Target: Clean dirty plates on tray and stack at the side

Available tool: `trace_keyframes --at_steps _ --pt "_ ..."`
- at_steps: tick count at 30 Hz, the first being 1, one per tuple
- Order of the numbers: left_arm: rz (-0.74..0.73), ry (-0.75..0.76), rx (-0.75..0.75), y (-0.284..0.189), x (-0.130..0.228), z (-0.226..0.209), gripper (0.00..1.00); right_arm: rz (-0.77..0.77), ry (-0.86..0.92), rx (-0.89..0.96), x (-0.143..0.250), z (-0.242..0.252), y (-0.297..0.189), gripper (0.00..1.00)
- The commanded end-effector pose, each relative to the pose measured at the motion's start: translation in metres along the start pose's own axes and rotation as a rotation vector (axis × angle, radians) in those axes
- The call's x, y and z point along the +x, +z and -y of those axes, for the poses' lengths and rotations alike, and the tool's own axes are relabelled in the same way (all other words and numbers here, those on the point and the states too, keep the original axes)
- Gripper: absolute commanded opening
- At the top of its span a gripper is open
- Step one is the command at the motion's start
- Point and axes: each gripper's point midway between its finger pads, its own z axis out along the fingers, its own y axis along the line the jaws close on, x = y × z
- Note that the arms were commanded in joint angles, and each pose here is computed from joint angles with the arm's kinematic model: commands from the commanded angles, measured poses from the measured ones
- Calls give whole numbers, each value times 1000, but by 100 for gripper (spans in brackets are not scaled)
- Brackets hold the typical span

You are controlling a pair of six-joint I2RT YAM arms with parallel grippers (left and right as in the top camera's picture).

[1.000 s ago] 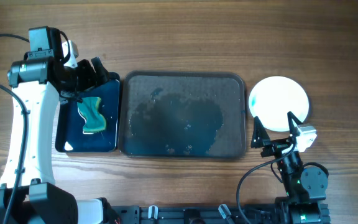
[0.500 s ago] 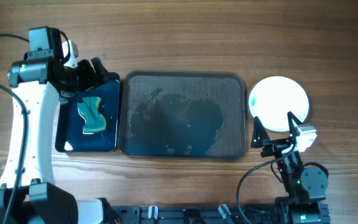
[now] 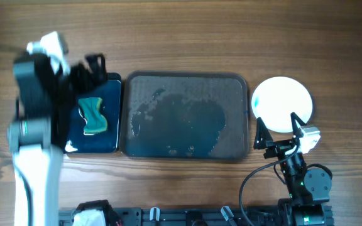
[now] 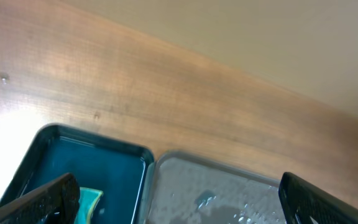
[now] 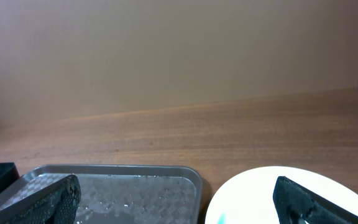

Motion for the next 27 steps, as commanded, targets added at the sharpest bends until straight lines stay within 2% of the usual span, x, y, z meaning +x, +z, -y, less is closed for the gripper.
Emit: trace_keyframes --at_steps 1,8,13,16,27 --pt "113 29 8 -29 33 -13 100 15 -13 -4 -3 -1 -1 100" --pt "245 79 29 -47 84 -28 100 15 -13 -4 -3 -1 -1 100" --pt "388 109 69 -47 101 -33 100 15 -13 -4 -3 -1 -1 100" --pt "472 205 98 -47 108 -31 100 15 -13 -4 -3 -1 -1 100" --pt "539 451 80 -42 128 -30 100 15 -13 -4 -3 -1 -1 99"
